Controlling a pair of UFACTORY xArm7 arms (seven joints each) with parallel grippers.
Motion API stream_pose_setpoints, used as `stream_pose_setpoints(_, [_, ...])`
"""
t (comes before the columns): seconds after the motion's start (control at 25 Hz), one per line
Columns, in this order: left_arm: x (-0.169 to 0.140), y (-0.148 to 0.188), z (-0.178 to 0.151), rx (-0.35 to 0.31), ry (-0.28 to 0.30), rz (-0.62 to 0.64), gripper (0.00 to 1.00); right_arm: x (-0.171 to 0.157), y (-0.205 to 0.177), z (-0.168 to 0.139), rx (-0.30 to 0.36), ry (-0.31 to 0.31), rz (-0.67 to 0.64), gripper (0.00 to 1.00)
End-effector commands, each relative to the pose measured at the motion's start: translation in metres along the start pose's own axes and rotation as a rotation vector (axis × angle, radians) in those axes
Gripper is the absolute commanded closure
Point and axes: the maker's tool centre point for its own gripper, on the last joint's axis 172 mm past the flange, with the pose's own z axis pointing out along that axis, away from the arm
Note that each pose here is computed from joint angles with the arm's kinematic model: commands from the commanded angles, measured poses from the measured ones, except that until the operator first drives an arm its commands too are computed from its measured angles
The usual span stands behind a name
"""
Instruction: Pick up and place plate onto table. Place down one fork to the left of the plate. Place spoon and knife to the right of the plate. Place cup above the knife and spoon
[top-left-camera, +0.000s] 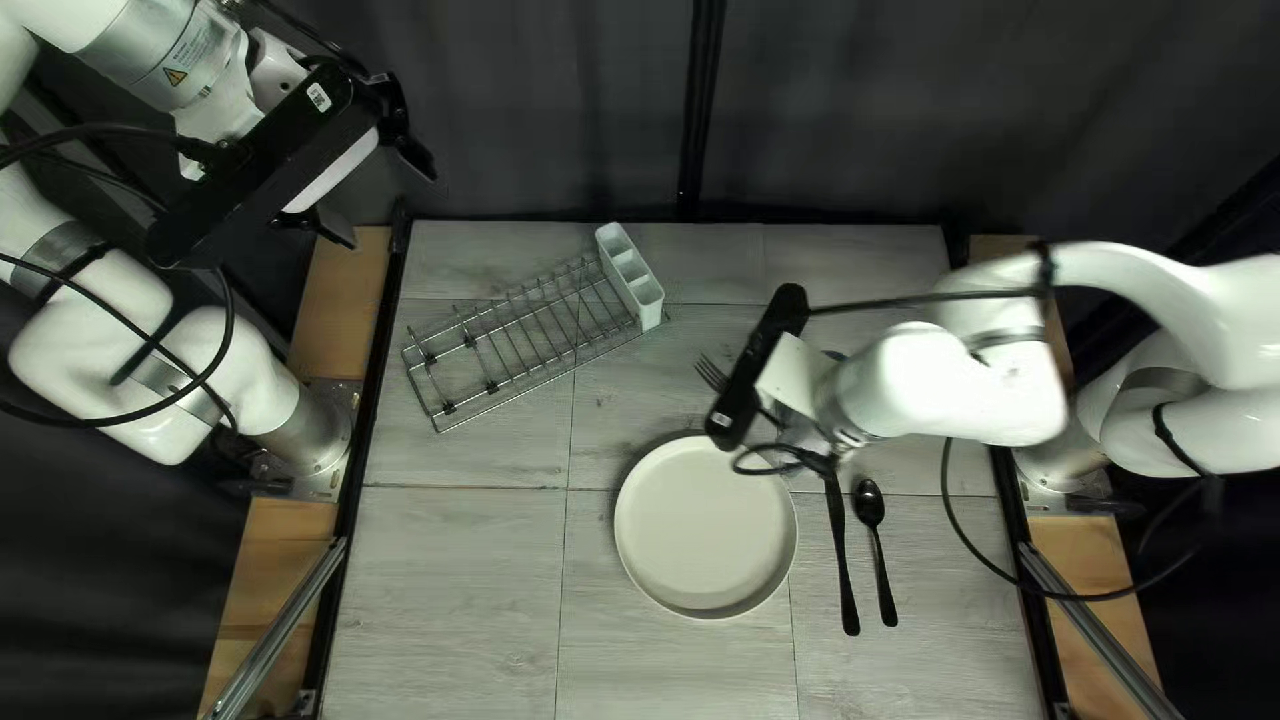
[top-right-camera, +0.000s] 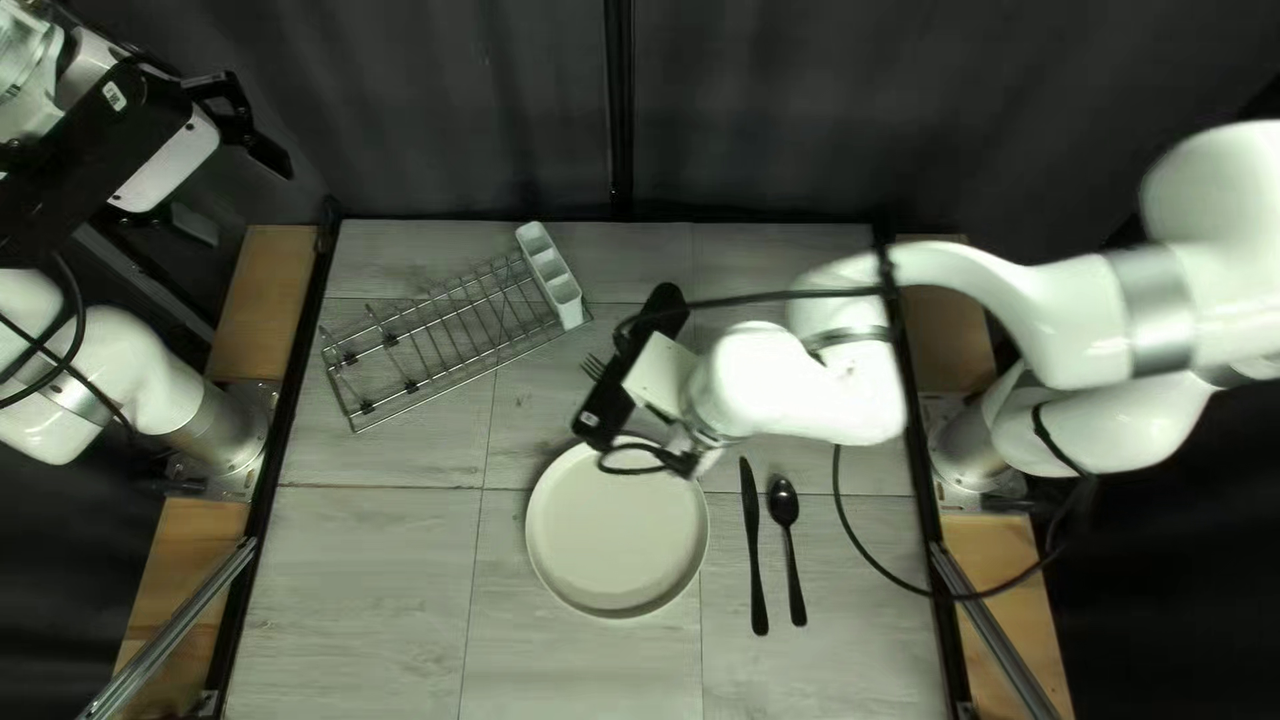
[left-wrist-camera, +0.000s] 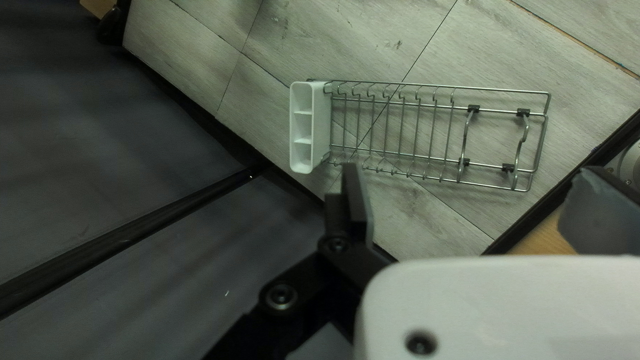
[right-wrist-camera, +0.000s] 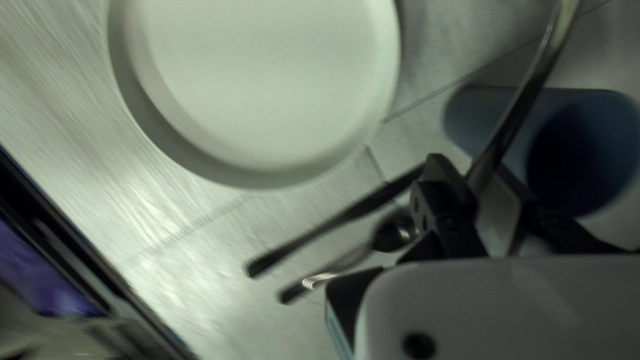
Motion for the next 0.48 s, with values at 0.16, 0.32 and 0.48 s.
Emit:
stream_pose_setpoints(0.16, [0.000,0.000,0.000,0.000,0.000,0.000,0.00,0.001,-0.044,0.010,0.051,0.017,0.191,1.00])
stream_pose_setpoints(0.32, [0.000,0.000,0.000,0.000,0.000,0.000,0.00,0.001,-0.044,0.010,0.051,0.017,0.191,1.00])
stream_pose_setpoints(0.48, [0.000,0.000,0.000,0.000,0.000,0.000,0.00,0.002,-0.094,0.012,0.068,-0.001,0.157,1.00])
